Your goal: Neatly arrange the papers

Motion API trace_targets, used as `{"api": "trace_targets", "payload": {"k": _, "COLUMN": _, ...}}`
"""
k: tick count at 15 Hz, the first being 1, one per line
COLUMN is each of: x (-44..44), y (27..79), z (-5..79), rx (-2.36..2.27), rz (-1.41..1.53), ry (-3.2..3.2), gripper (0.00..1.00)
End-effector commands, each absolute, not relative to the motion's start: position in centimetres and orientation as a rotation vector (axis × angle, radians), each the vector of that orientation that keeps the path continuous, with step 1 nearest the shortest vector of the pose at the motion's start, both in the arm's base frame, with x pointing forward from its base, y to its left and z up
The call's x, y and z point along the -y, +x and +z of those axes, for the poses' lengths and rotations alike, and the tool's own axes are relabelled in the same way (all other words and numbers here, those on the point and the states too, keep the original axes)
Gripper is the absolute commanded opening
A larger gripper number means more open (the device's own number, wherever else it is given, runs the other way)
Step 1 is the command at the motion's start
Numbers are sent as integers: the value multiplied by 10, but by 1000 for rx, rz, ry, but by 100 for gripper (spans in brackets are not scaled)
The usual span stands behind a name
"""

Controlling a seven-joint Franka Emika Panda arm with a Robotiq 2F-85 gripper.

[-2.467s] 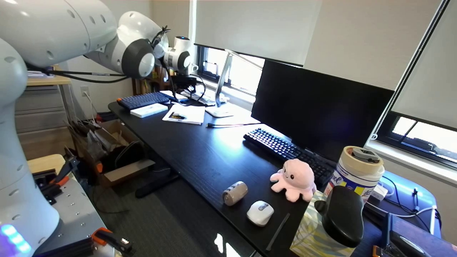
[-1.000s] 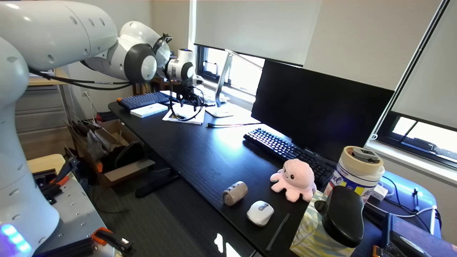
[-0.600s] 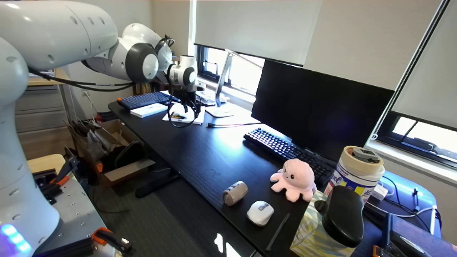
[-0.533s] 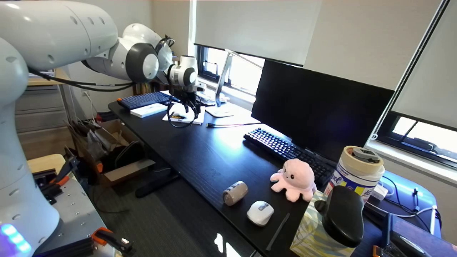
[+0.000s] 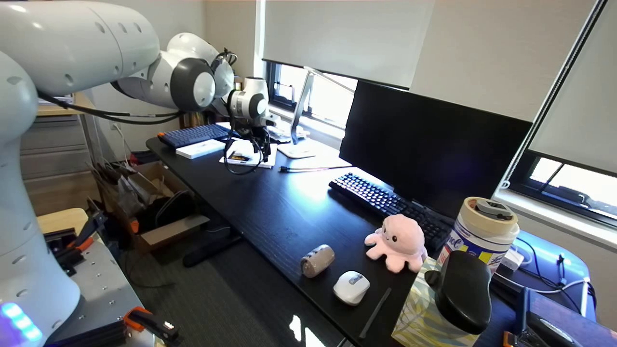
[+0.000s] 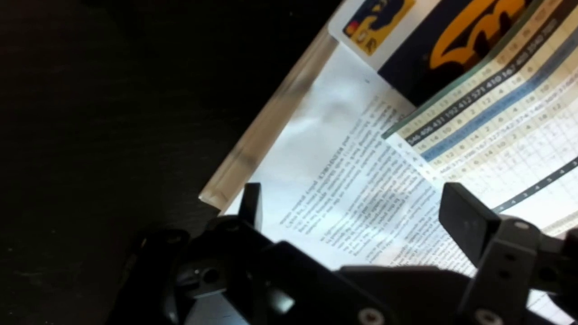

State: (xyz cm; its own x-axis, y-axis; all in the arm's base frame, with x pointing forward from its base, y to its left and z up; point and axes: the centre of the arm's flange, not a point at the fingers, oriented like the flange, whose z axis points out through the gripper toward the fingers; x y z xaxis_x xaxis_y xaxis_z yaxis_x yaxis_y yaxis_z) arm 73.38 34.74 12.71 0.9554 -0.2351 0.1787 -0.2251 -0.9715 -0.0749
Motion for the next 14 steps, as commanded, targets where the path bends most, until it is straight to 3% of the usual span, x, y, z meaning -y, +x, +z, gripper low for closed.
{"api": "trace_targets", "payload": {"k": 1, "x": -333, "y": 726, "z": 116, "rx": -479, "rz": -319, "ry": -3059, "gripper": 100}}
{"api": "trace_targets", "payload": {"k": 8, "x": -319, "y": 728, "z": 105, "rx": -661, "rz": -286, "ry": -3040, "gripper": 100}}
{"api": "trace_targets", "payload": {"k": 14, "x": -316, "y": 677, "z": 99, "rx": -948, "rz": -150, "ry": -2968, "gripper": 100}}
